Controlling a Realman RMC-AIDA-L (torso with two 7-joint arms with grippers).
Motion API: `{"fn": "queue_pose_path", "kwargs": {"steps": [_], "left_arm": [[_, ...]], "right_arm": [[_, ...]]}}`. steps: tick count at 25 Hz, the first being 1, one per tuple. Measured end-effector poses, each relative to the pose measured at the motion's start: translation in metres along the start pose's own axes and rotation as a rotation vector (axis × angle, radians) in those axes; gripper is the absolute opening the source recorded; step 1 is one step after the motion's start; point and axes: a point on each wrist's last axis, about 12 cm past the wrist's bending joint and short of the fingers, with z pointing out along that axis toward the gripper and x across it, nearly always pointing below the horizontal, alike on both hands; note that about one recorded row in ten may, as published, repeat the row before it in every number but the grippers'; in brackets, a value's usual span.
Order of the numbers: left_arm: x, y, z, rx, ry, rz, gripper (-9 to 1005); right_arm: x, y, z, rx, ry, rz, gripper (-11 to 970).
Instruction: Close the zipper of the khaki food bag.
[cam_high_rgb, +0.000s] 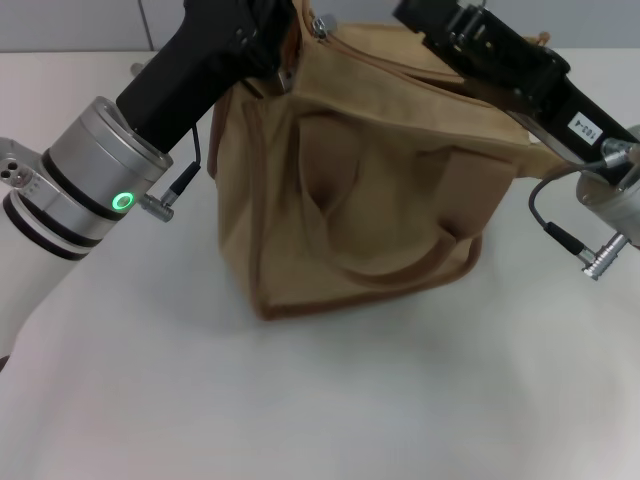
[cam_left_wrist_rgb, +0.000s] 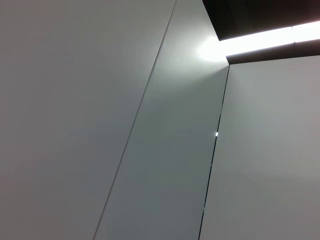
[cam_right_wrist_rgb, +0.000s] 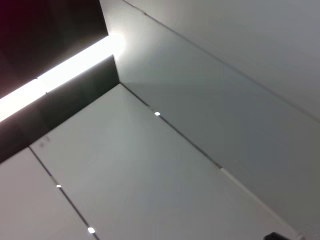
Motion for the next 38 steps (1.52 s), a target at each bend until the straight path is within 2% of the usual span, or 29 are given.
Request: {"fn": "queue_pose_path", "kwargs": {"steps": [1, 2, 3, 4, 5, 6, 7, 11, 16, 19, 21, 22, 26, 31, 38], "left_arm": [[0.000, 0.000, -0.001, -0.002, 0.000, -0.001, 21], [0.000, 0.000, -0.001, -0.002, 0.000, -0.001, 21], [0.000, 0.000, -0.002, -0.003, 0.000, -0.001, 21], [0.000, 0.000, -0.002, -0.003, -0.001, -0.002, 21], [0.000, 0.000, -0.002, -0.003, -0.001, -0.002, 21], [0.001, -0.001, -0.003, -0.003, 0.000, -0.003, 21], [0.001, -0.001, -0.003, -0.003, 0.000, -0.003, 21], [0.001, -0.002, -0.003, 0.002, 0.000, -0.006, 21], [0.002, -0.005, -0.002, 0.011, -0.010, -0.019, 21], [0.001, -0.005, -0.001, 0.016, -0.014, -0.020, 21], [0.001, -0.005, -0.001, 0.020, -0.016, -0.019, 22], [0.001, -0.005, -0.001, 0.020, -0.016, -0.019, 22], [0.000, -0.005, 0.000, 0.025, -0.019, -0.018, 22], [0.001, -0.007, 0.002, 0.029, -0.023, -0.005, 22], [0.002, -0.007, 0.003, 0.031, -0.021, -0.003, 21]], "right_arm": [[-0.003, -0.001, -0.009, 0.037, -0.011, -0.096, 506], [-0.003, -0.001, -0.009, 0.037, -0.011, -0.096, 506], [-0.005, -0.002, -0.013, 0.056, -0.014, -0.155, 506], [-0.009, -0.002, -0.018, 0.073, -0.011, -0.284, 506], [-0.009, -0.002, -0.018, 0.073, -0.011, -0.284, 506], [-0.011, -0.001, -0.018, 0.071, -0.002, -0.446, 505], [-0.011, -0.001, -0.018, 0.071, -0.002, -0.446, 505], [-0.015, -0.002, -0.008, 0.035, 0.015, -0.702, 505], [-0.028, -0.010, 0.005, 0.061, 0.045, -0.774, 504], [-0.030, -0.014, 0.010, 0.081, 0.064, -0.744, 504], [-0.028, -0.019, 0.012, 0.116, 0.075, -0.666, 504], [-0.028, -0.019, 0.012, 0.116, 0.075, -0.666, 502], [-0.020, -0.022, 0.017, 0.128, 0.077, -0.464, 496], [-0.008, -0.023, 0.024, 0.115, 0.096, -0.329, 496], [-0.004, -0.025, 0.030, 0.117, 0.102, -0.281, 496]]}}
